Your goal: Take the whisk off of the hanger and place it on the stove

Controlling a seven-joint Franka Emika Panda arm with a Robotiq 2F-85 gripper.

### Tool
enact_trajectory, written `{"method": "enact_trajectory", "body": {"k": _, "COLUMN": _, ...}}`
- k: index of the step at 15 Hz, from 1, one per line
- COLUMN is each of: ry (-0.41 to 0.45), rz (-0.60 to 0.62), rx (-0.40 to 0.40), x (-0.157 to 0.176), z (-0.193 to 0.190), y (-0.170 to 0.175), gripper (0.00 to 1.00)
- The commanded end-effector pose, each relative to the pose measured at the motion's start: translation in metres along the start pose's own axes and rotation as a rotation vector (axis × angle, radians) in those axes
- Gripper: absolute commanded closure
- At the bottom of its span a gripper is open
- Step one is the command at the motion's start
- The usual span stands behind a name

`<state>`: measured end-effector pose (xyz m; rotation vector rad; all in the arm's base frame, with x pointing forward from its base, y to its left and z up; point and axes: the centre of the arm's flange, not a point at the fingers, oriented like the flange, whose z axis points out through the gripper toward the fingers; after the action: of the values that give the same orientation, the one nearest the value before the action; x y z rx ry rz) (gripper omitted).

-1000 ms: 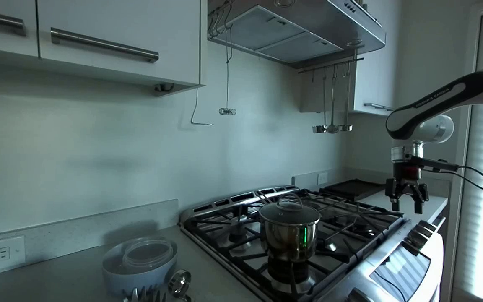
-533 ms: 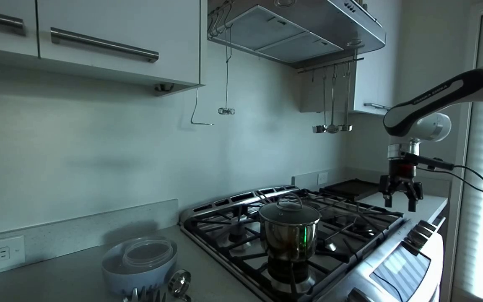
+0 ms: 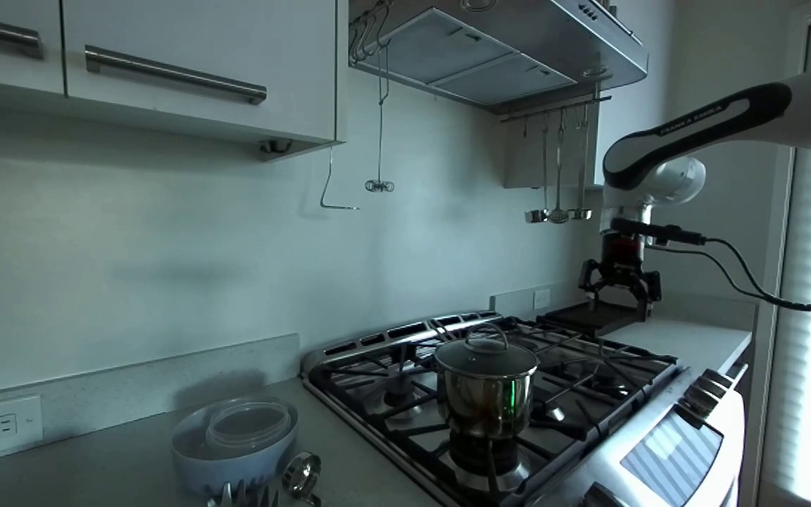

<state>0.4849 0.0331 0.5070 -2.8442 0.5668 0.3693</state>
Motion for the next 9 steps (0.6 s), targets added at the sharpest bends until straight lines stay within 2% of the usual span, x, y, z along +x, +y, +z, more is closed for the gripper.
{"method": "enact_trajectory", "body": {"k": 1, "ry": -0.107, "rz": 0.067, "rx": -0.001, "x": -0.001, "z": -0.025, "y": -0.055, "gripper": 0.00}}
{"method": "enact_trajectory", "body": {"k": 4, "ry": -0.142, "rz": 0.047, "rx": -0.004, "x": -0.014, "z": -0.036, "y": -0.092, "gripper": 0.00}}
{"method": "enact_trajectory", "body": {"k": 6, "ry": -0.118, "rz": 0.016, "rx": -0.003, "x": -0.022, "z": -0.039, "y": -0.114, "gripper": 0.00}}
{"method": "enact_trajectory", "body": {"k": 7, "ry": -0.099, "rz": 0.016, "rx": -0.007, "x": -0.025, "z": -0.032, "y": -0.092, "gripper": 0.00}}
{"method": "enact_trajectory", "body": {"k": 9, "ry": -0.091, "rz": 0.000, "rx": -0.007, "x": -0.028, "z": -0.034, "y": -0.108, "gripper": 0.00}}
